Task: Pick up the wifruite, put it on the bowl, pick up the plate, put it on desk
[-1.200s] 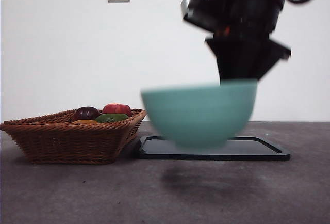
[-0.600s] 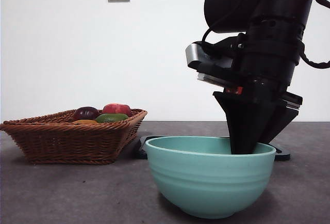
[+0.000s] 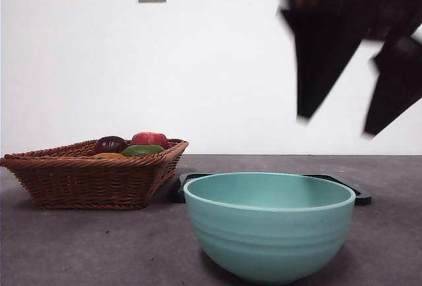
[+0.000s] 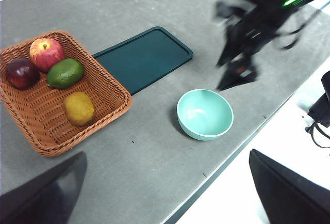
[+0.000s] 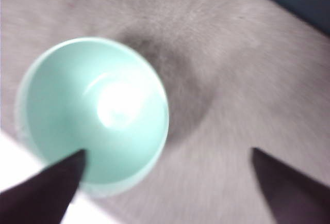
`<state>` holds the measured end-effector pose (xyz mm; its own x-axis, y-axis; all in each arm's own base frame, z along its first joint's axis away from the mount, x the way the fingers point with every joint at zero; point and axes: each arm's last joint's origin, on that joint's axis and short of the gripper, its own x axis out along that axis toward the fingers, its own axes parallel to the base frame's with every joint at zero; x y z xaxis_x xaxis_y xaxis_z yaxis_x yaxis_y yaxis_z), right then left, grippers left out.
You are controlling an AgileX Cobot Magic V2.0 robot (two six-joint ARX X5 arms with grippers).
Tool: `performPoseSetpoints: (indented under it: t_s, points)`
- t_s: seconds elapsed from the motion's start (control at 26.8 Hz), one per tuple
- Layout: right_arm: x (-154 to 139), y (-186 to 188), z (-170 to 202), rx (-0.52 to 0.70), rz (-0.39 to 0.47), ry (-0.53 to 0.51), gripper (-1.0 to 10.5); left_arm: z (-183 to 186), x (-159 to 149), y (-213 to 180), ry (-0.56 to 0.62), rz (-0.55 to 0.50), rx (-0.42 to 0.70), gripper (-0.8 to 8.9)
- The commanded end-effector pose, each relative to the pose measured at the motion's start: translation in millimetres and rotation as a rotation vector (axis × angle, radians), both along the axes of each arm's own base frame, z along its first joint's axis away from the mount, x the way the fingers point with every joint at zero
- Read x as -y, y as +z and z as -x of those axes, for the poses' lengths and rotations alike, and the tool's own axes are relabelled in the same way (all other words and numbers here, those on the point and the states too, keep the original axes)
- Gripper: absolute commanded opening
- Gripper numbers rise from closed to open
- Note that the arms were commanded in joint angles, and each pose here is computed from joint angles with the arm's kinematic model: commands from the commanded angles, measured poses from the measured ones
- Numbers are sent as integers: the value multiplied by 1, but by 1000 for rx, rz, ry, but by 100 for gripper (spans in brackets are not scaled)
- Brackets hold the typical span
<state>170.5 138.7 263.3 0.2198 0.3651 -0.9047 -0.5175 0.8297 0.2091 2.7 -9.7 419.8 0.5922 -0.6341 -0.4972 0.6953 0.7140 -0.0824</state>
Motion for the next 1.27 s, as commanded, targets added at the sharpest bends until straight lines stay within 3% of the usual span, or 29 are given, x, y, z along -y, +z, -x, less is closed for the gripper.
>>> performPoseSetpoints:
  t_s: [0.04, 0.3, 0.56, 0.89, 1.27]
  points:
    - [16, 24, 23, 35, -51, -40, 593, 1, 0, 5, -18, 8, 28, 503]
    - [84, 69, 109, 212, -270, -91, 593, 1, 0, 5, -18, 8, 28, 503]
    - [118, 79, 152, 357, -437, -117, 593, 1, 0, 5, -18, 8, 28, 503]
    - [141, 89, 181, 439, -513, -115, 592, 1, 0, 5, -18, 8, 28, 503]
    - [147, 100, 188, 499, -559, -113, 592, 1, 0, 5, -18, 8, 28, 492]
